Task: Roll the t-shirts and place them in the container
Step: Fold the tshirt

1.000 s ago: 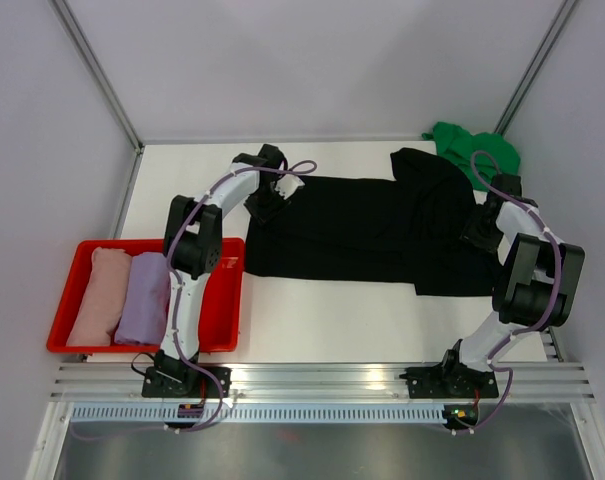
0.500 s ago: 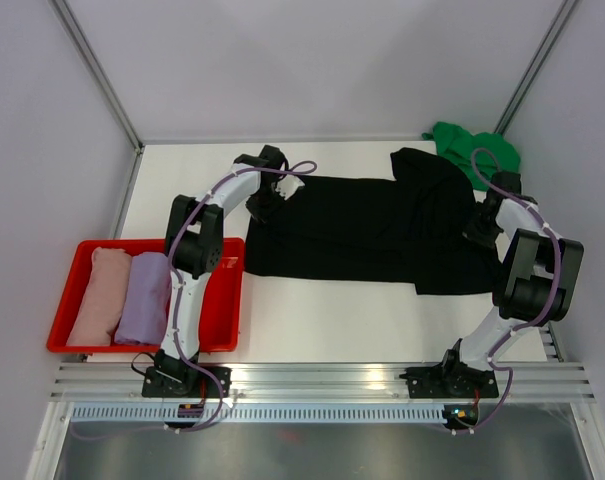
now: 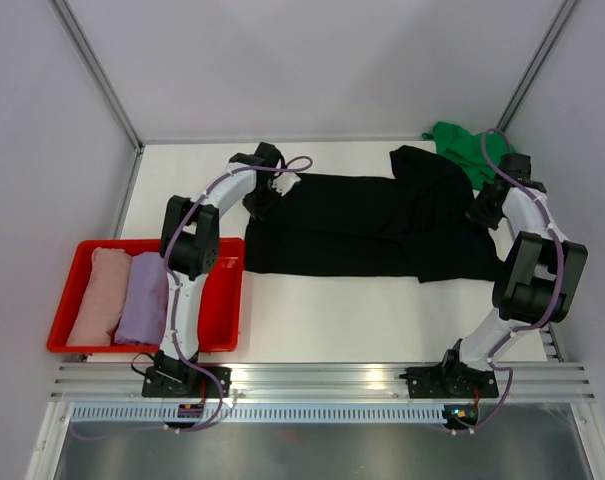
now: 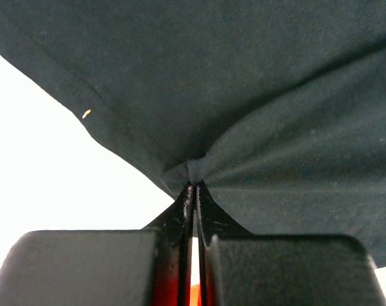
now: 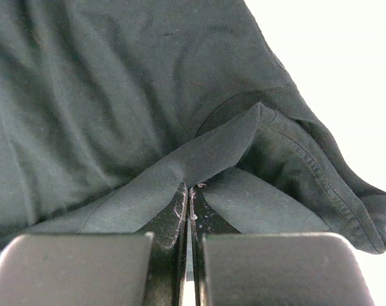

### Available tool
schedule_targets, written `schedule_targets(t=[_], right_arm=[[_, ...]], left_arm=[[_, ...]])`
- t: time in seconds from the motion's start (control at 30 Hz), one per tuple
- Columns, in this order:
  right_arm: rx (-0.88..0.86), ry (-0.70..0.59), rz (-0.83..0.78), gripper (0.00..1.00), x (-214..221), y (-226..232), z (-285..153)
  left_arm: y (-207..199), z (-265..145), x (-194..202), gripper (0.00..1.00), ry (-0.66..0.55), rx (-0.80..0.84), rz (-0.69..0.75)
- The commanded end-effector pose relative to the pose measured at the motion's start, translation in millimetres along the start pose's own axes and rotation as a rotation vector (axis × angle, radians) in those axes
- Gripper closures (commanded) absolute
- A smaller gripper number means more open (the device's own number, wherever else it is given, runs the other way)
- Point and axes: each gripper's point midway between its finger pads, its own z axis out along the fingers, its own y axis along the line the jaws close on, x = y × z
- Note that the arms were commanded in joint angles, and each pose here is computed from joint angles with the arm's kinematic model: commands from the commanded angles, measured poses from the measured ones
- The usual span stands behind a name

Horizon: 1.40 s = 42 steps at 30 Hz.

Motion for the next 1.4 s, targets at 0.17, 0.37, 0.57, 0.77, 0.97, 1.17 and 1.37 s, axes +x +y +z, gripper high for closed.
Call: schedule_targets(t=[0.17,0.37,0.57,0.77,0.97,1.17,1.37], right_arm=[[-0.038,-0.03,0.024,1.0,-22,15,-20],[-0.065,-0.034,0.061,1.0,-40,27,-10],[-0.034,-0.018,0.076,1.0,-40,22,18],[-0.005,-0.035,0.11,1.0,-38,15,38],[0.006,-0.05,0.07,0.72,-37,14,46],[0.081,-0.067,0.047,0.4,-39,0,36],[0.18,-0.083,0.077,0.44,-20,-31,11]], left_arm=[[15,-27,-10,0.98,-0.075,-0.051,-0.064],[18,-23,-11,0.98,-0.074,-0.065,-0.069],[17,-19,-11,0.98,-0.072,-0.059,-0.073],[19,-15,-9,0.98,-0.066,-0.067,-0.081],[19,-11,-8,0.98,-0.059,-0.061,-0.085],[19,-18,-8,0.82,-0.071,-0.065,-0.086],[18,-39,-17,0.7,-0.122,-0.063,-0.101]])
